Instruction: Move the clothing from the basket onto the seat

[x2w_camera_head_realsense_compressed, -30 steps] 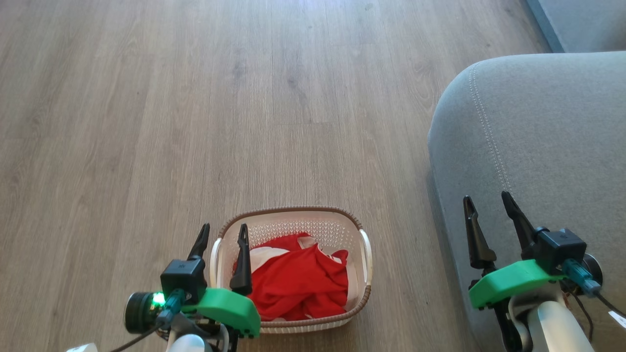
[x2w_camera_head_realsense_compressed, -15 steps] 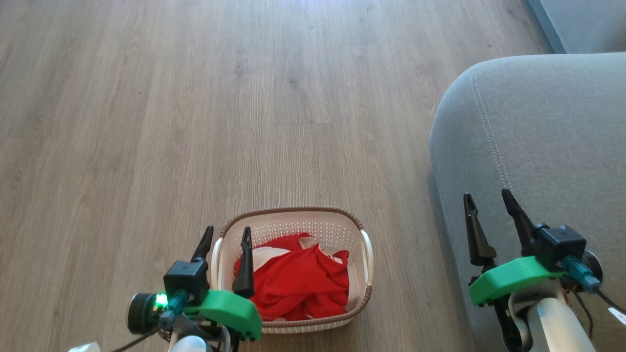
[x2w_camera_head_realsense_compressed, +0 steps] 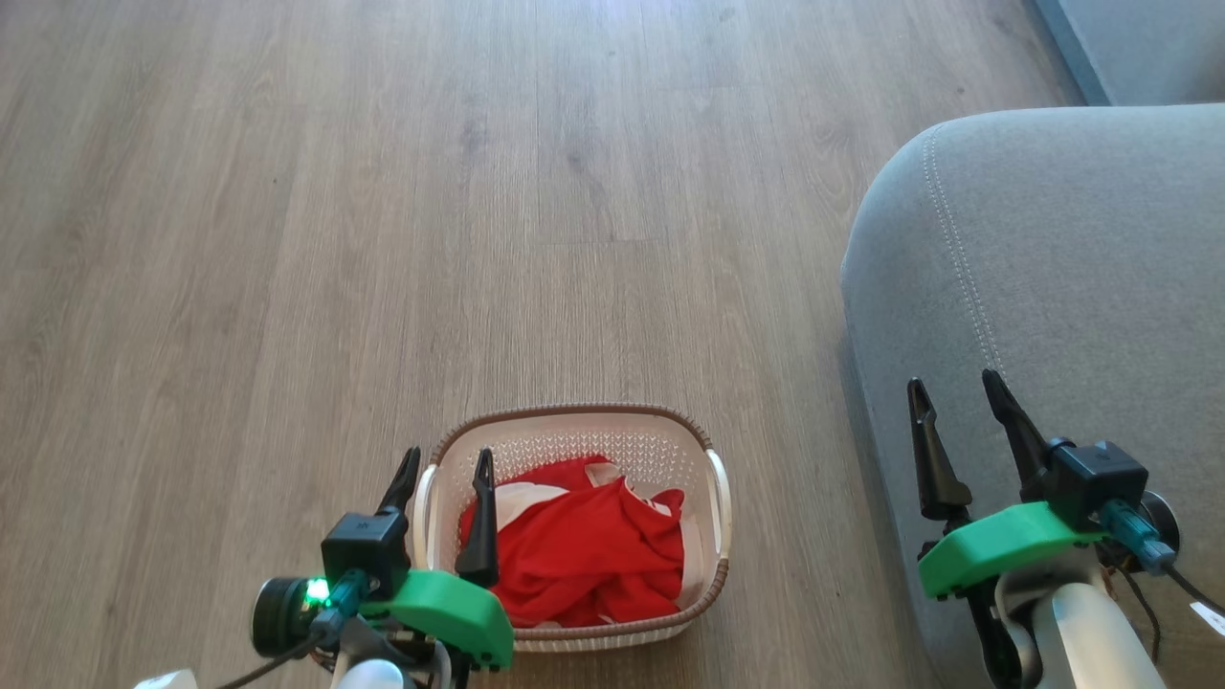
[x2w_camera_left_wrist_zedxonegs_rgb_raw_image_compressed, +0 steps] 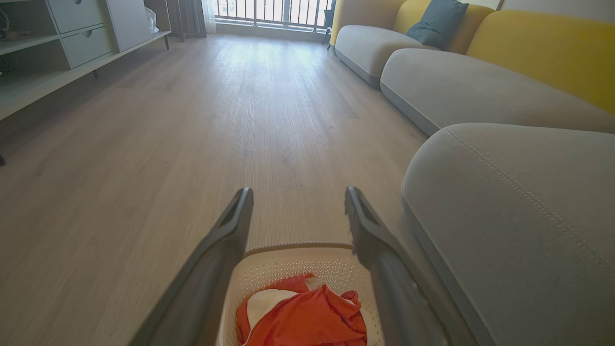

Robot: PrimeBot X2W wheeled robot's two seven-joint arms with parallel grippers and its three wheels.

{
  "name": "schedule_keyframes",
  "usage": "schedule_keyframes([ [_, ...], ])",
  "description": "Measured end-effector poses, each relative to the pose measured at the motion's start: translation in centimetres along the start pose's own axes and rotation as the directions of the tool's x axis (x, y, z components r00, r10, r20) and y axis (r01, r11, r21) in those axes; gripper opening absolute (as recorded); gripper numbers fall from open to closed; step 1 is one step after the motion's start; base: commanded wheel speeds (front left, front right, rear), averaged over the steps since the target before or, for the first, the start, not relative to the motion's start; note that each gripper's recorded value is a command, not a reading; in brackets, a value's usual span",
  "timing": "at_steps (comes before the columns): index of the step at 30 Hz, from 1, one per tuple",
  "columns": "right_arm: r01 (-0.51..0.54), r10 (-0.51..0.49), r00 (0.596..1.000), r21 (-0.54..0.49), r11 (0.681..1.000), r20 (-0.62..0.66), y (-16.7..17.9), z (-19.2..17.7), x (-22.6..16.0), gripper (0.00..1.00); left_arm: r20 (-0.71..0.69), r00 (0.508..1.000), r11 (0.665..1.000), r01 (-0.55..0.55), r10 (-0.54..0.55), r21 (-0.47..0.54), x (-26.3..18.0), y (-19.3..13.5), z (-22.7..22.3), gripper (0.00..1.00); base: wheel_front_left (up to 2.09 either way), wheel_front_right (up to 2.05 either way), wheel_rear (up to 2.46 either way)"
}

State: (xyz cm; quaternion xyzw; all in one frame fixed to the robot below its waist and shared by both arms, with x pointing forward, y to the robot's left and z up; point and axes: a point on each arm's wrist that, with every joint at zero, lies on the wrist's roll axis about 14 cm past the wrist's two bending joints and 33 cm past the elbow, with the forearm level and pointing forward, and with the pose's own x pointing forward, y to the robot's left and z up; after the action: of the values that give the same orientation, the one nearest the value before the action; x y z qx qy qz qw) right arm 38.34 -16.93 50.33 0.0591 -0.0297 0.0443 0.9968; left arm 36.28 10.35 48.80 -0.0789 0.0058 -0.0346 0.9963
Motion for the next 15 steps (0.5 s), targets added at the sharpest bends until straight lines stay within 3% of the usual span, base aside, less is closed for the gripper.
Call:
schedule_keyframes([
  [15,0.033,-0.033,0.997,0.001,0.999,-0.070,-1.2,-2.4,0.2,1.00,-0.118,0.992,0.999,0.044,-0.044,0.003,0.3,-1.1,-3.8,1.00,0.00,0.00,0.00],
])
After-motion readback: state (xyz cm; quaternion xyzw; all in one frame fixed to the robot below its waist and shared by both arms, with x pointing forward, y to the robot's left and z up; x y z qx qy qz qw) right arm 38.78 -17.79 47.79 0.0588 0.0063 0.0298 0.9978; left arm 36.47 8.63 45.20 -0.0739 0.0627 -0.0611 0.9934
